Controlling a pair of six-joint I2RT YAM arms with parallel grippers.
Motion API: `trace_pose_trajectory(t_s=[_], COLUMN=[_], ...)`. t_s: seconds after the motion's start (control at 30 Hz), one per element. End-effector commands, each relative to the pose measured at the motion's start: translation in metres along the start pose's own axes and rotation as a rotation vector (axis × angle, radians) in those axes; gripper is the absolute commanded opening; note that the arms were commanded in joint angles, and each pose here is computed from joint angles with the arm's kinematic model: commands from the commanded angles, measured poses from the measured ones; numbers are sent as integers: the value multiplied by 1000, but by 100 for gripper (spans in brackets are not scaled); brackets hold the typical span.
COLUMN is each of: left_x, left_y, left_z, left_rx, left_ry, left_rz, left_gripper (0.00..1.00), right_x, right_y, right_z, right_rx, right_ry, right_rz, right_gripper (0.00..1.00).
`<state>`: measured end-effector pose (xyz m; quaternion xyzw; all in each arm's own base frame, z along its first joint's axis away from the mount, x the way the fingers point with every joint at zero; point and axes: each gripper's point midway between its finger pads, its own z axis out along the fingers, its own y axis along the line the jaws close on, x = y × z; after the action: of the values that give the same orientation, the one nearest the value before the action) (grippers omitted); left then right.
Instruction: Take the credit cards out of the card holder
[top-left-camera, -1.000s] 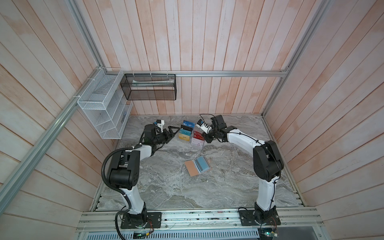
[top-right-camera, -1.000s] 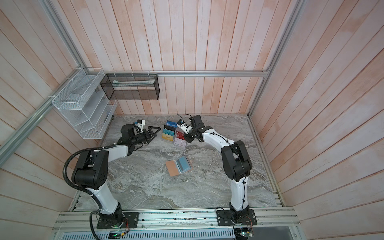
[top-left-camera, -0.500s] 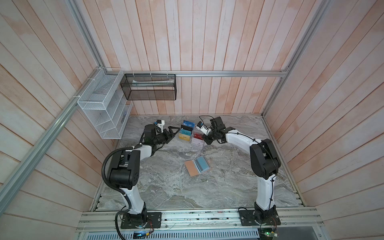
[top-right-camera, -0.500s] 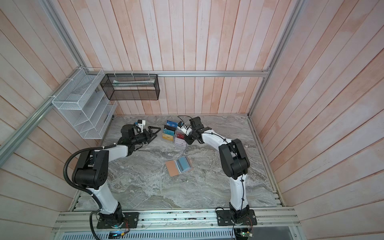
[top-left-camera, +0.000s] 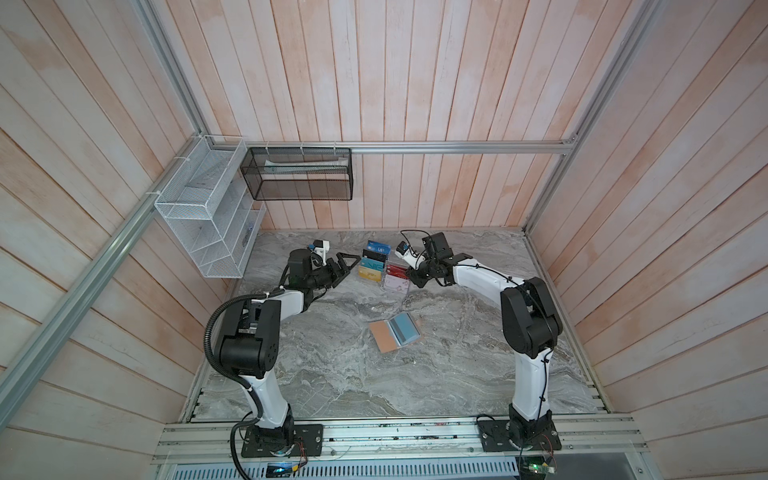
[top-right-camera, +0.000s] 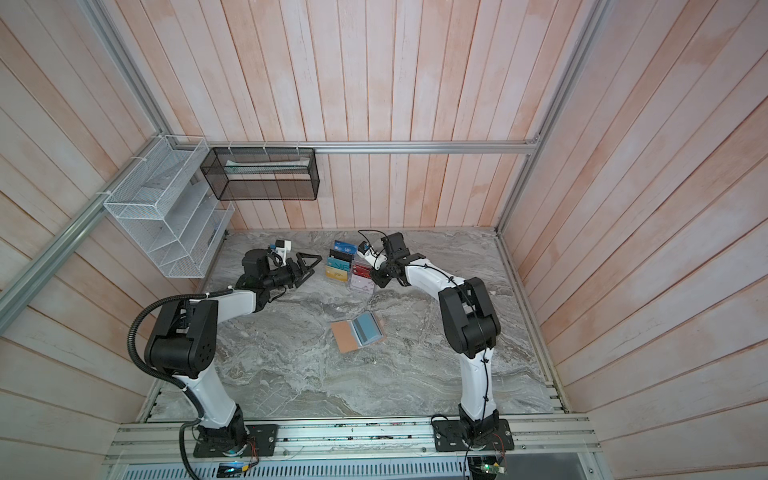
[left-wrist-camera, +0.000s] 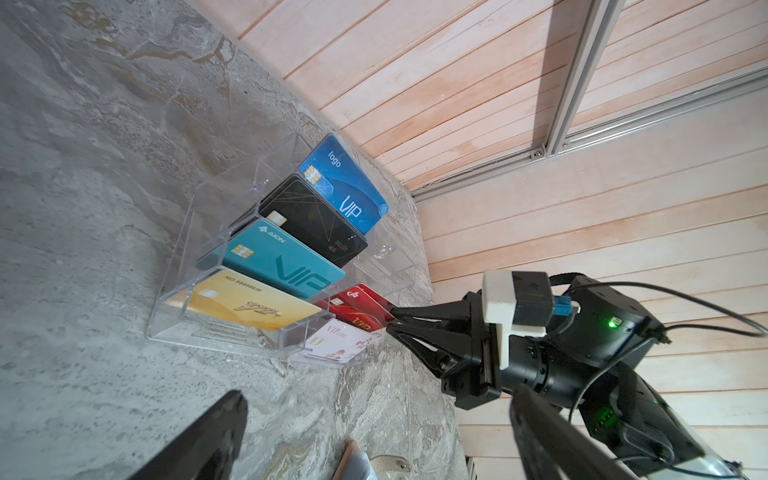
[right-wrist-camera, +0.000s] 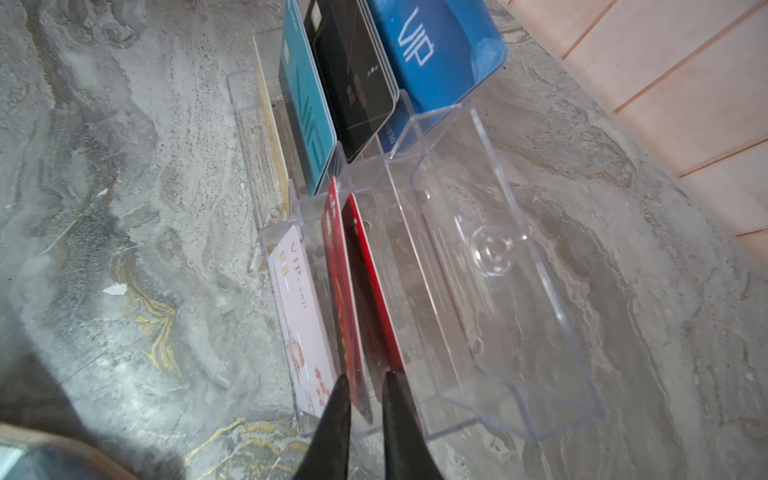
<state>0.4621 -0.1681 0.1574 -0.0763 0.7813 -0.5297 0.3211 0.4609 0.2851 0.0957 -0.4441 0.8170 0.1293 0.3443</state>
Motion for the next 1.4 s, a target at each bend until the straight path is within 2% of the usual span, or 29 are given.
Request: trace_pose_trajectory(t_s=[0.0, 0.33, 0.7, 1.0, 1.37], left_x=[5, 5, 7, 6, 16], left_y=[3, 2, -2, -2, -5], left_z=[2, 2, 1, 4, 9], left_rx=[11, 12, 19, 26, 34], left_ry=[10, 10, 9, 10, 23], left_rz=[15, 15, 20, 13, 9], left_gripper=[100, 100, 100, 100, 100], right_x=[-3, -11, -16, -16, -2], right_y=[-5, -14, -11, -2, 5], right_z=[-6, -18, -27, -35, -26], right_rx=[23, 85, 86, 39, -27], right_ry=[-17, -48, -71, -108, -100], right_rz=[0, 0, 30, 126, 244], right_gripper=[19, 22, 23, 25, 25])
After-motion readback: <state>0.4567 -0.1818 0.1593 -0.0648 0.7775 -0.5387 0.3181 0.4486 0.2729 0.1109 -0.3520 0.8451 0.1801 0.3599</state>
